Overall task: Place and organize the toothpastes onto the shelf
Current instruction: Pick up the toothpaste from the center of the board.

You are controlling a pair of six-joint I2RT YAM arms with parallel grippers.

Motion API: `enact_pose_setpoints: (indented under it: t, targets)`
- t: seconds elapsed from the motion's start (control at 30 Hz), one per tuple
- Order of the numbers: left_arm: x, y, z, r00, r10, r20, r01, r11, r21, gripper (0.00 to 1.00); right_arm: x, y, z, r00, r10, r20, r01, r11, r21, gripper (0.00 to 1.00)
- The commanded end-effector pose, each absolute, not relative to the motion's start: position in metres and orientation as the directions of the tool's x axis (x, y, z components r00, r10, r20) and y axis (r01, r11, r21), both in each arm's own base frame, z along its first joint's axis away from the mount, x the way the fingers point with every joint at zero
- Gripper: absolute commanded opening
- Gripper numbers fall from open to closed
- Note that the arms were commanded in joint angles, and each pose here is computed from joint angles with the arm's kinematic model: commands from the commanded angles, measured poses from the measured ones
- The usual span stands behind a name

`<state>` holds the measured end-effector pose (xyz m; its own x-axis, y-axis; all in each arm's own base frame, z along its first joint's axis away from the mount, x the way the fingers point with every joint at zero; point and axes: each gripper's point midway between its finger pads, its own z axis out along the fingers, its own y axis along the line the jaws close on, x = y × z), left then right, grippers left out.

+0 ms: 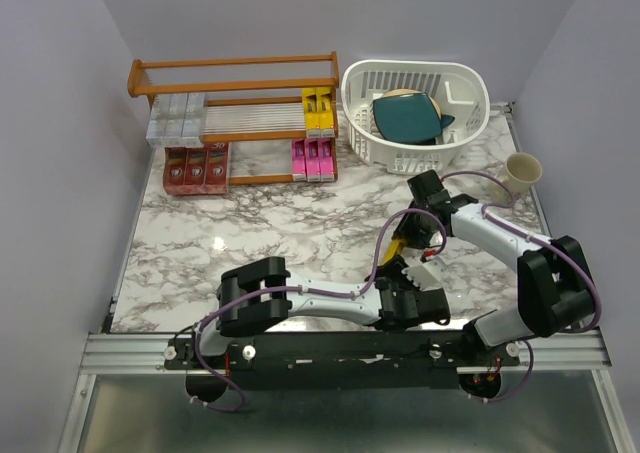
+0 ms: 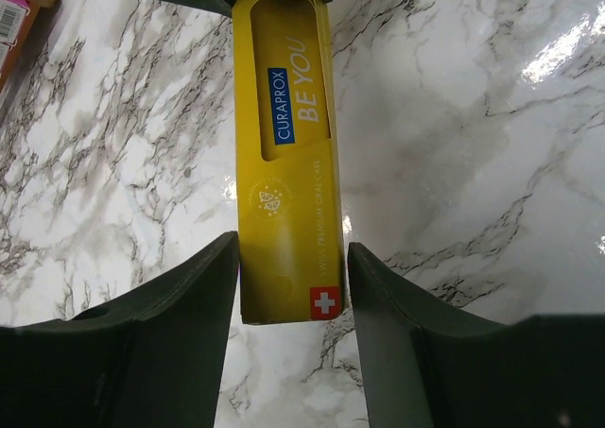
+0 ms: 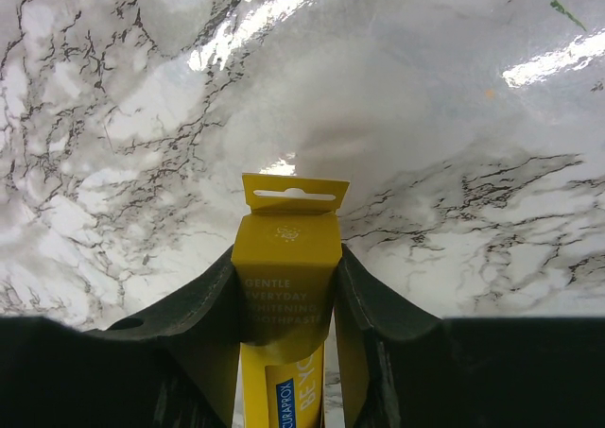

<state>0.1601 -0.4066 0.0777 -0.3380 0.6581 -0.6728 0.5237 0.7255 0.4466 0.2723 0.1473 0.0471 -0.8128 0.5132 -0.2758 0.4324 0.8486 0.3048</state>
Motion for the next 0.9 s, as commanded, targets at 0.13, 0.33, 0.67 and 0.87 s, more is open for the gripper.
enact_pose_setpoints:
  t: [0.13, 0.33, 0.67, 0.87]
  targets:
    - [0.163, -0.408, 0.084, -0.352, 0.62, -0.701, 0.491, 0.76, 0.426, 0.47, 0.271, 0.151, 0.055, -0.803, 0.53, -0.273, 0.431, 0.832, 0.349, 0.38]
    - [0.164, -0.402, 0.093, -0.351, 0.606, -0.714, 0.486, 0.769, 0.414, 0.4, 0.273, 0.152, 0.061, -0.799, 0.526, -0.291, 0.413, 0.833, 0.369, 0.49]
    - [0.172, -0.38, 0.117, -0.353, 0.546, -0.76, 0.454, 0.81, 0.372, 0.35, 0.283, 0.168, 0.097, -0.789, 0.5, -0.358, 0.286, 0.814, 0.507, 0.77]
    - [0.169, -0.355, 0.122, -0.381, 0.496, -0.78, 0.458, 0.834, 0.307, 0.35, 0.292, 0.157, 0.153, -0.665, 0.541, -0.515, 0.188, 0.789, 0.585, 0.97]
